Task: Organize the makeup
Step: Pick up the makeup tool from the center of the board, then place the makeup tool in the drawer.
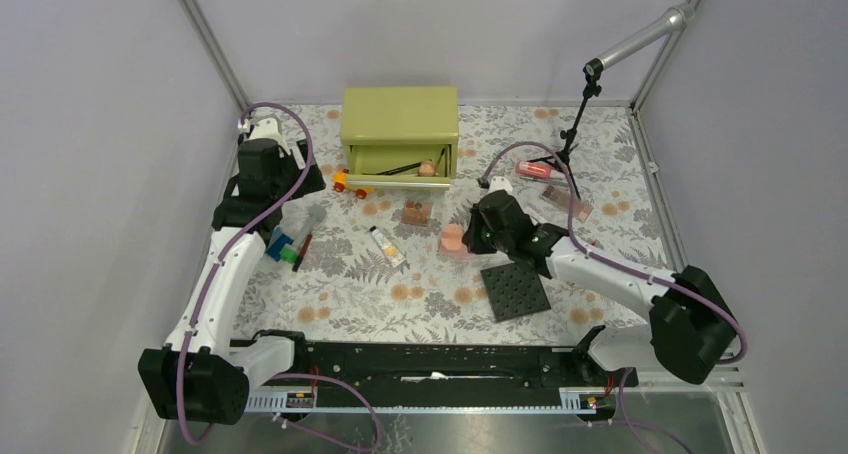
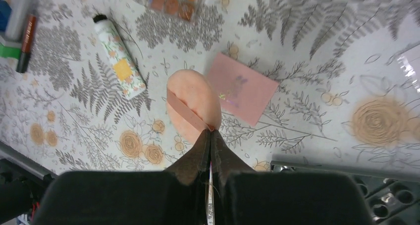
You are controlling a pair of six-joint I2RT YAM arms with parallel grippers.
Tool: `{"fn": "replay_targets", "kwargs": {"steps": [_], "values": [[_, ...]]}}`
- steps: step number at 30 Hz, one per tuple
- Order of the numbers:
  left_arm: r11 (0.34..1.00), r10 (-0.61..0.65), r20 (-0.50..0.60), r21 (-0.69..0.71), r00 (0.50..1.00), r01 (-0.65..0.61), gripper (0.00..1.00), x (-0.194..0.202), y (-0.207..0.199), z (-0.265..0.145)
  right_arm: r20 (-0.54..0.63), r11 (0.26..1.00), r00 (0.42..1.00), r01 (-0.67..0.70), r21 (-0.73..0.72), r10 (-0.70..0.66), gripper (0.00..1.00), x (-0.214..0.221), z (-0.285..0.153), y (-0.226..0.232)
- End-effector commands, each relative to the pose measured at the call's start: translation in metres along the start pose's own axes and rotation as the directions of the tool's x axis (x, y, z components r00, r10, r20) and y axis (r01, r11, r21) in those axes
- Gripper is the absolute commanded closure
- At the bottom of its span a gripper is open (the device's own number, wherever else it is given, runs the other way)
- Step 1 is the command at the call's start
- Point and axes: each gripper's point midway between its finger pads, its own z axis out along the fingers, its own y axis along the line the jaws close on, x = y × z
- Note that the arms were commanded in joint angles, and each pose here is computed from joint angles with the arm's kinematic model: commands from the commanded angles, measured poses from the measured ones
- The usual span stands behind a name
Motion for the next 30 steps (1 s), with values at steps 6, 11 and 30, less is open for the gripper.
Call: {"fn": "replay_targets", "kwargs": {"steps": [6,11,30], "values": [[1.000,-0.013,0.056,-0.002,0.998,0.013,0.14,-0.015,0.001,-0.003,0.294,0.996,0.952,0.080,0.030,-0.086,1.00,-0.107,-0.042,0.023],[1.000,-0.013,0.055,-0.003,0.998,0.013,0.14,-0.014,0.002,-0.003,0.326,0.995,0.942,0.090,-0.037,-0.073,1.00,-0.143,-0.025,0.056],[1.000,-0.013,0.052,-0.003,0.999,0.014,0.14,-0.013,0.002,-0.002,0.266,0.958,0.963,0.116,-0.263,-0.043,1.00,-0.194,0.063,0.150]]}}
